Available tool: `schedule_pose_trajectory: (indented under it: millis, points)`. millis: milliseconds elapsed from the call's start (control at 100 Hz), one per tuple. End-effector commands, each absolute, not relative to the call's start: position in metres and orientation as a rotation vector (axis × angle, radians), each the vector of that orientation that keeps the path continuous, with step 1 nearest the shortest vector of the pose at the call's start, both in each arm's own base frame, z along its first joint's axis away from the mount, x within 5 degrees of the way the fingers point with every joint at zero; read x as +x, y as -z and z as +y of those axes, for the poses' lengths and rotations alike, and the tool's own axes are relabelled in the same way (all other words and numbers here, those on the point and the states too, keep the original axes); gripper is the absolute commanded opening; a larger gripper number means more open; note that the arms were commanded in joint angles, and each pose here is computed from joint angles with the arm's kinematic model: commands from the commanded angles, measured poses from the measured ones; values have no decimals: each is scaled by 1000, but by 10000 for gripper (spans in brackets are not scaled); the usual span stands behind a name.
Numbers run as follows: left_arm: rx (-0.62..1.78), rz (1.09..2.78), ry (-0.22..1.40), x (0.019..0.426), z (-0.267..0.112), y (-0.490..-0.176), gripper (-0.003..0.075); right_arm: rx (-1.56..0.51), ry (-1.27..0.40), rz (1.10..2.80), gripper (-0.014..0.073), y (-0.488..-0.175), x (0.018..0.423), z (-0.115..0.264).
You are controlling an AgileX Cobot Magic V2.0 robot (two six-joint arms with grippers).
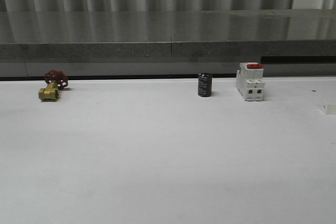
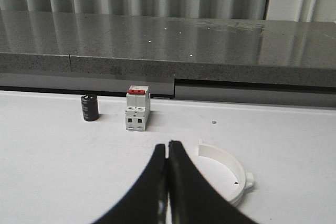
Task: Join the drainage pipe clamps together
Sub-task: 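Close the left gripper on the end of the white half-ring clamp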
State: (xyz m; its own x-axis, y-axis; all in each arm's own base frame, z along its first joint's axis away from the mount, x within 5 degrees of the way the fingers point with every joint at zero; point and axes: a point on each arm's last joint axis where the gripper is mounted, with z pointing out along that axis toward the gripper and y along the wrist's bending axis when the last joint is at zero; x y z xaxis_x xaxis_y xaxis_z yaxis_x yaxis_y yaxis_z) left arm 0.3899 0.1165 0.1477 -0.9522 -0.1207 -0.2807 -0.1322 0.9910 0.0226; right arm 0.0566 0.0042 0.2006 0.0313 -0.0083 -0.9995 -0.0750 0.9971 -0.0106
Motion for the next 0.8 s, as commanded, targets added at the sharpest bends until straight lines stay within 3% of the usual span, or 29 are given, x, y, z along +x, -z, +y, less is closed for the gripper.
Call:
schedule_pose_trajectory:
  millis: [0,120,190,400,600,790]
  points:
    - [-180,2753,-80,396,118,-174,459,-69,-42,1425,-67,-215,54,4]
    - [-180,2753,-80,396,118,-174,421,-69,-42,1425,-67,-215,54,4]
    - [-177,2754,-84,395,119,-174,348,-69,-42,1425,-67,-215,54,4]
    - [-177,2756,-84,395,119,-174,-14,-69,-42,1425,-67,-215,54,4]
    - [-208,2758,-37,393,114,-182,-20,-69,-42,1425,-67,-215,54,4]
    - [-185,2693,20,388,92,-219,-20,-69,-42,1425,-67,-215,54,4]
